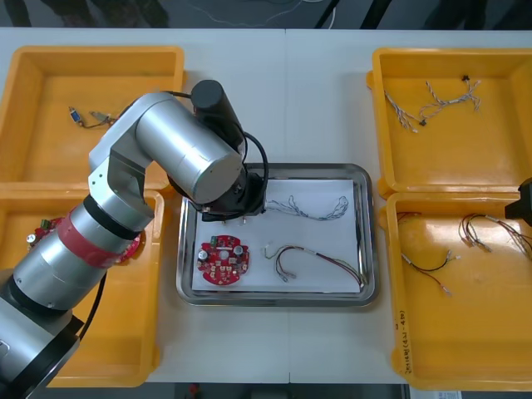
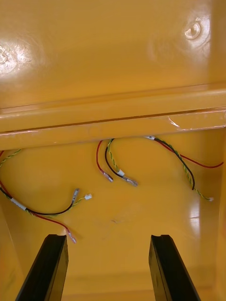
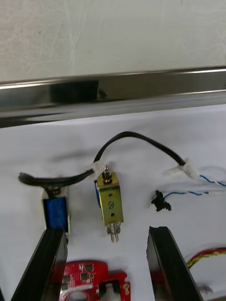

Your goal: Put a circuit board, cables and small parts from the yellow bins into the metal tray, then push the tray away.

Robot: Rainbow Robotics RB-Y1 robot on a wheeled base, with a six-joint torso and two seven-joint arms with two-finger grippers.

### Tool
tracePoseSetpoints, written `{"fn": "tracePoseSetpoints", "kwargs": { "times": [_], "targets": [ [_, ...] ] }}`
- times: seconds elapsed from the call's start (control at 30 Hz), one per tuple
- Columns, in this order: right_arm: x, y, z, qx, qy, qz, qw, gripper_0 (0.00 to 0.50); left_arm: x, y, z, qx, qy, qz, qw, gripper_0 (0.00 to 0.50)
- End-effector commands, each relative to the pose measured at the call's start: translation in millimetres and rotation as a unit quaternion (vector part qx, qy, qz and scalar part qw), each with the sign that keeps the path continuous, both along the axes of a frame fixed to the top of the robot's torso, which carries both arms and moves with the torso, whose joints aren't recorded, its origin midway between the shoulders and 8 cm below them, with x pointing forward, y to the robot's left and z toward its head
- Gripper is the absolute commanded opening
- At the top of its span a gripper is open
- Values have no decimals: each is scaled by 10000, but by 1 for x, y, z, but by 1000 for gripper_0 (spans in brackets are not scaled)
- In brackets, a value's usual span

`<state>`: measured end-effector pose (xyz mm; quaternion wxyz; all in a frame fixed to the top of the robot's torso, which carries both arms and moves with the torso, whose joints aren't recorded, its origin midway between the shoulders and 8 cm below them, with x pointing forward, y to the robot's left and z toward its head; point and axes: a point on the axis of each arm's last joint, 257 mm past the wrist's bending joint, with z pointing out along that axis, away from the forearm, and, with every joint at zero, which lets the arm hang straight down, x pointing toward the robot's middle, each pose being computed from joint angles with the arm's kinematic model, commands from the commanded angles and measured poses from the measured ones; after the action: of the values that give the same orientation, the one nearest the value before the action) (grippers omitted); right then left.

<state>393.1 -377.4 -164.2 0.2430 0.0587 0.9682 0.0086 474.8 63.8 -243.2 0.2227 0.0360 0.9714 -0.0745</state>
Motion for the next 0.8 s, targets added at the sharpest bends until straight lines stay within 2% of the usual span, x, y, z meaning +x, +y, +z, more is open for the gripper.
{"fn": "tracePoseSetpoints", "kwargs": {
  "times": [0.03, 0.37, 0.67, 0.8],
  "targets": [
    [-4, 7, 2, -15, -61, 150, 9999, 500, 2, 14, 42, -191, -42, 419, 9989, 500],
    [-4, 8, 1, 6, -43, 148, 9999, 500, 0, 48, 97, -226, 192, 600, 9978, 500],
    [-5, 10, 0, 2, -27, 203, 9998, 500, 7, 83, 134, -395, 129, 660, 9970, 500],
    [-6, 16, -1, -102, 7, 325, 9994, 500, 6, 105, 143, -335, 116, 654, 9972, 500]
  ]
}}
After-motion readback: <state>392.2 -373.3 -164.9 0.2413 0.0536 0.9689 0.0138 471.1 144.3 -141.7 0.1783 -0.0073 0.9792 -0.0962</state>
